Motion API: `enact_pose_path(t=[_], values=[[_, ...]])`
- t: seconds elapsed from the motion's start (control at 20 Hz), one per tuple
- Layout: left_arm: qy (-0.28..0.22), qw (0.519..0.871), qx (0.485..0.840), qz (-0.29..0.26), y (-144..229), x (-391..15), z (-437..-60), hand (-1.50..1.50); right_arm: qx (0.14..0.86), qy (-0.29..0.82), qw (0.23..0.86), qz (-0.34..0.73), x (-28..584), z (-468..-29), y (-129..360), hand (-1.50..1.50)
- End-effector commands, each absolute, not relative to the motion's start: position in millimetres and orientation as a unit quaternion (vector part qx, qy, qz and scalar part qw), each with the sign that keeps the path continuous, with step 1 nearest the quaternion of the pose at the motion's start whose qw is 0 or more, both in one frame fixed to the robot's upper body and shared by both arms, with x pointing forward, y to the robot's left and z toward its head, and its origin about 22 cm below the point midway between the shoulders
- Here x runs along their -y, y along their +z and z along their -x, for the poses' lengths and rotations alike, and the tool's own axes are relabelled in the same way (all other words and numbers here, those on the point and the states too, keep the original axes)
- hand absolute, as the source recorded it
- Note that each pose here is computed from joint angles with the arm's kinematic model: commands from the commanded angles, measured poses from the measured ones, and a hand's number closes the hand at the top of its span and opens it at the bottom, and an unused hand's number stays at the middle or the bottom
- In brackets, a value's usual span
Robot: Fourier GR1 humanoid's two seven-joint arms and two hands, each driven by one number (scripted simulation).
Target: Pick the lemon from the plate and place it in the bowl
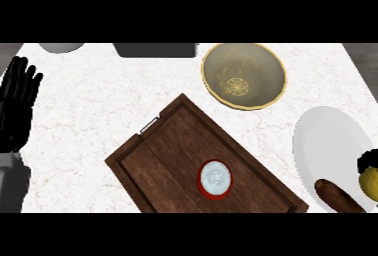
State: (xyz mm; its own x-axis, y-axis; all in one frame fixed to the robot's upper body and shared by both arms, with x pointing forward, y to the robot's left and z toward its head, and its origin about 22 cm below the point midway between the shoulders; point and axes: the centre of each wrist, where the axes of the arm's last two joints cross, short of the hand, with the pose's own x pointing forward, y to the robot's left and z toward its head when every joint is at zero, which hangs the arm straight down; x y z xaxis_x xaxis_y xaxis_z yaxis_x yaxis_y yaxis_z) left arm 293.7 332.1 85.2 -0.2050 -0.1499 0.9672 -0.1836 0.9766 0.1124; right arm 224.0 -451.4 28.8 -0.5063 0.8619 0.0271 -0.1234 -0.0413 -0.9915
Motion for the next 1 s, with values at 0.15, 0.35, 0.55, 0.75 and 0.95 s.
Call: enact_pose_path(t=[0.15,0.35,0.55,0.75,0.95], values=[[-0.014,0.607,0.791,-0.072,99,-310,-309,0.0,0.526,0.602,0.482,0.359,507,-283,93,1.5],[-0.014,0.603,0.796,-0.055,99,-295,-316,0.0,0.489,0.584,0.532,0.369,534,-287,127,1.5],[-0.016,0.605,0.795,-0.053,93,-288,-315,0.0,0.515,0.547,0.517,0.41,547,-293,151,1.5],[-0.019,0.604,0.794,-0.07,96,-299,-316,0.0,0.551,0.523,0.501,0.414,561,-295,195,1.5],[-0.016,0.606,0.793,-0.058,85,-291,-310,0.0,0.626,0.497,0.479,0.363,561,-304,232,1.5]])
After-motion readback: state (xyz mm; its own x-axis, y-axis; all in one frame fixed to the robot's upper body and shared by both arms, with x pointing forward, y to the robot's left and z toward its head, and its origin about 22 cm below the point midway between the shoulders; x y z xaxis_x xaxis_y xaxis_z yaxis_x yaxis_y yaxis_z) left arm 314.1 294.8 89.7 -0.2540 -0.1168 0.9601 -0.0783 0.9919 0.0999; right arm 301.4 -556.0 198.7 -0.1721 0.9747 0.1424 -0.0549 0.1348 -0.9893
